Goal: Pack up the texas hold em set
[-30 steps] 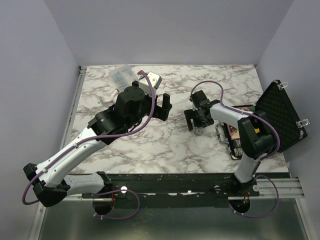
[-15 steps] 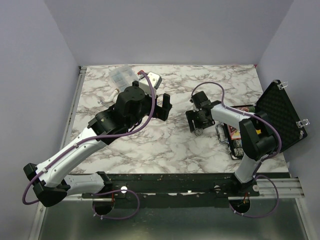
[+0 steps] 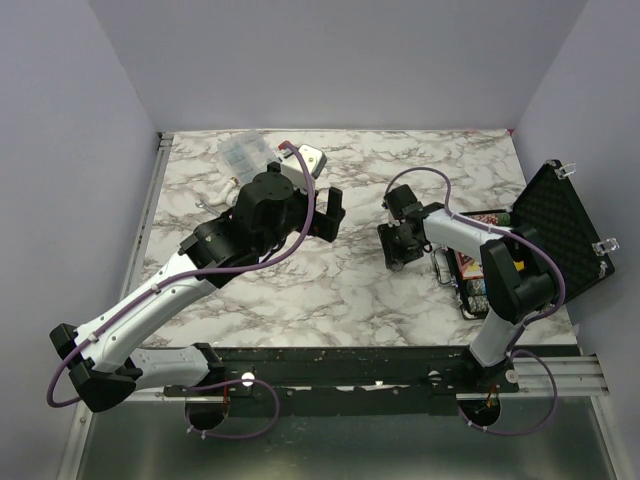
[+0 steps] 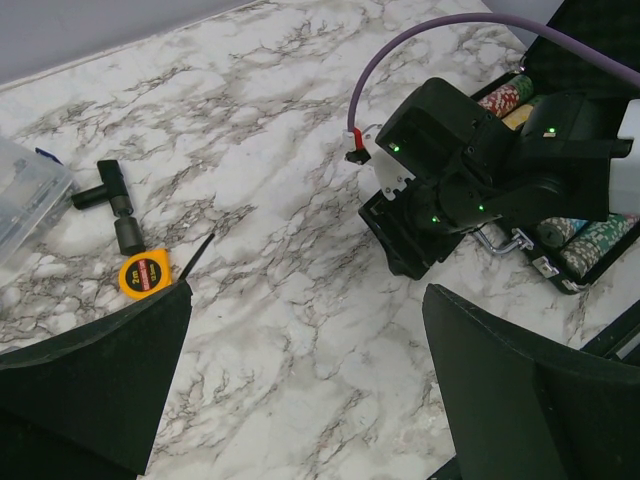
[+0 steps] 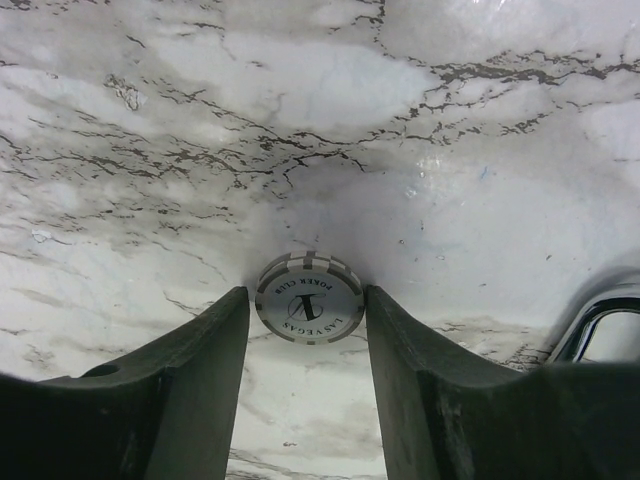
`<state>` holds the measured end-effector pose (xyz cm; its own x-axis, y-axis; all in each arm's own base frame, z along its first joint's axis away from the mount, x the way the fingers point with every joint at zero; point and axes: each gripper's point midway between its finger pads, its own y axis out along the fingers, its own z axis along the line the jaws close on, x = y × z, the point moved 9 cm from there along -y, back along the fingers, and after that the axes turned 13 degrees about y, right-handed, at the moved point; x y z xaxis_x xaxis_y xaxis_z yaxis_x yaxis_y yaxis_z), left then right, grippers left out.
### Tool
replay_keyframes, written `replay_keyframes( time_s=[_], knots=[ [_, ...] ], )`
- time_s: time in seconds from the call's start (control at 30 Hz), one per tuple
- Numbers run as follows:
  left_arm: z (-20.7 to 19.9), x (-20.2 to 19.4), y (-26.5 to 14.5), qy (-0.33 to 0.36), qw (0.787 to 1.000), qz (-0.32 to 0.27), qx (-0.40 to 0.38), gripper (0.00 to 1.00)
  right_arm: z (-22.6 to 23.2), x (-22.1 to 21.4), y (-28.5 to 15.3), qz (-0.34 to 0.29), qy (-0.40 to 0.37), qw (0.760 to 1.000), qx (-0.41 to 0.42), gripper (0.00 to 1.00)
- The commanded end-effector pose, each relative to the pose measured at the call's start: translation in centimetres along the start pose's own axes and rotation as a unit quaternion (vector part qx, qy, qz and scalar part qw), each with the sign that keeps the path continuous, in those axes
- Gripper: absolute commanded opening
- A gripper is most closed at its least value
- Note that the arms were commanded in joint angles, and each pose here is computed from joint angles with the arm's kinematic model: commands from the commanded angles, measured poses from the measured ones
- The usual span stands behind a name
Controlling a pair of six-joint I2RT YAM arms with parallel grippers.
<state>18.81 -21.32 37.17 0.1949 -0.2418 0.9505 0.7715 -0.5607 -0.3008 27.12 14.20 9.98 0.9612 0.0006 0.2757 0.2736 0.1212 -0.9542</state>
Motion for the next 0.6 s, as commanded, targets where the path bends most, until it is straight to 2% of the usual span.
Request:
replay_keyframes(
  time_s=[0.0, 0.17, 0.37, 0.57],
  knots=[
    [-0.1, 0.6, -0.2, -0.003, 1.0, -0.009, 0.001, 0.98, -0.8, -5.1, 2.0, 0.139, 0.02, 0.99, -0.01, 0.51],
    [0.0, 0.6, -0.1, -0.003, 1.0, -0.008, 0.002, 0.99, -0.7, -5.1, 2.0, 0.134, 0.03, 0.99, -0.012, 0.47],
    [0.0, 0.6, -0.1, -0.002, 1.0, -0.007, 0.003, 0.98, -0.4, -5.2, 2.3, 0.126, 0.04, 0.991, -0.014, 0.25],
    [0.1, 0.6, -0.2, -0.002, 1.0, -0.008, 0.008, 0.98, 0.7, -5.3, 2.5, 0.121, 0.038, 0.992, -0.012, 0.14]
  ],
)
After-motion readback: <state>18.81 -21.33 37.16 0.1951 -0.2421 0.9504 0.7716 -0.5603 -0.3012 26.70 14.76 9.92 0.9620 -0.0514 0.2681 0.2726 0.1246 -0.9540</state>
